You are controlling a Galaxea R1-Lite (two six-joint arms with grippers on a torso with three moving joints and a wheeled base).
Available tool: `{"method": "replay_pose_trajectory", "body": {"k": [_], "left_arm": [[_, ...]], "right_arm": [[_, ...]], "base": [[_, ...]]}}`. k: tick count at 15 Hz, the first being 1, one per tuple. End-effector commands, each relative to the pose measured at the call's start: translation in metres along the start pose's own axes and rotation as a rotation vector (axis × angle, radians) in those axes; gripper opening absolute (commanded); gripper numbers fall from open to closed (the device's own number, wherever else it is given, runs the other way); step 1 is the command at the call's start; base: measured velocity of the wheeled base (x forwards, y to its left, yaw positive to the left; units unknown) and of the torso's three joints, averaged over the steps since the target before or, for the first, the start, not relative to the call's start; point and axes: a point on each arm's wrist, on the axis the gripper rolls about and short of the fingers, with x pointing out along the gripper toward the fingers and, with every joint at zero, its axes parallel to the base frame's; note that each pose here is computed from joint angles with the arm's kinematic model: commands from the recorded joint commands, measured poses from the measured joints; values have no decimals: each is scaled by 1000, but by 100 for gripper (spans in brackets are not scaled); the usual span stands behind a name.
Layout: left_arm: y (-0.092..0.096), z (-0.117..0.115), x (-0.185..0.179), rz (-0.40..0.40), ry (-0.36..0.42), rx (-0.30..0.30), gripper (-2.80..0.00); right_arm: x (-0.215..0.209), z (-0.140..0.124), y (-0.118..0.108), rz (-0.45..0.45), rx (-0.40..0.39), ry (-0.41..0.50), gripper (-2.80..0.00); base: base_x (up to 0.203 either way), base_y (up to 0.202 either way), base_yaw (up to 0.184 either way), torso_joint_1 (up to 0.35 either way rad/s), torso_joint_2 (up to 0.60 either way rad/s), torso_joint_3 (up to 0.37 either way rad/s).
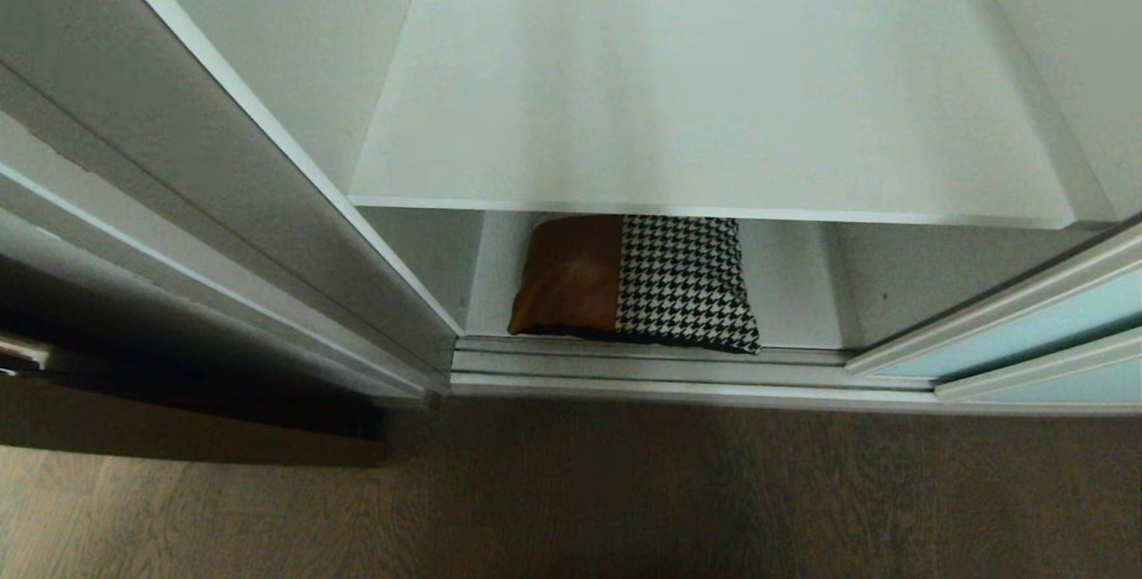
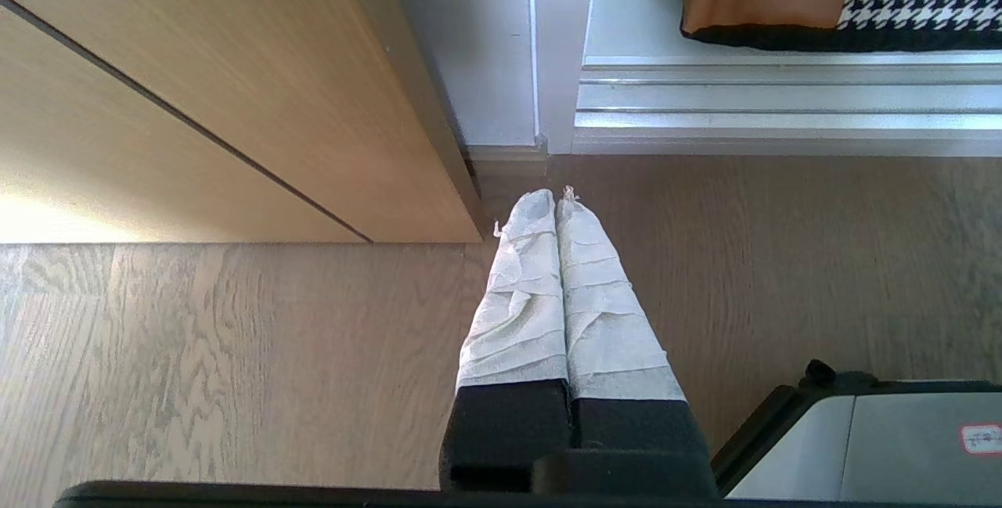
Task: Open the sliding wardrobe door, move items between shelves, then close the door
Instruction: Place the pillow on the higher shelf
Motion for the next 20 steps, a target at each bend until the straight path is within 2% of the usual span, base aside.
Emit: {"method": "replay_pose_trajectory", "body": {"k": [1, 3, 5, 6, 10, 14, 17, 20], "left_arm": [[0, 0, 0, 0, 1, 0, -280], [0, 0, 0, 0, 1, 0, -280], [0, 0, 0, 0, 1, 0, -280], [0, 0, 0, 0, 1, 0, -280], [0, 0, 0, 0, 1, 0, -280], [0, 0, 0, 0, 1, 0, -280], [0, 0, 0, 0, 1, 0, -280], [0, 0, 0, 0, 1, 0, -280]], "right_arm": [[0, 0, 0, -6, -1, 5, -280], [-1, 3, 0, -8, 0, -4, -280], [-10, 33, -1, -24, 0, -50, -280], [-14, 51, -1, -23, 0, -17, -280], [21, 82, -1, 14, 11, 321, -280], [105, 83, 0, 4, 125, 690, -280], [177, 65, 0, -1, 212, 818, -280], [238, 37, 0, 68, 290, 862, -280]], "base": [[0, 0, 0, 0, 0, 0], [0, 0, 0, 0, 0, 0], [0, 0, 0, 0, 0, 0], [0, 0, 0, 0, 0, 0], [0, 0, 0, 0, 0, 0], [0, 0, 0, 0, 0, 0], [0, 0, 0, 0, 0, 0], [0, 0, 0, 0, 0, 0]]}}
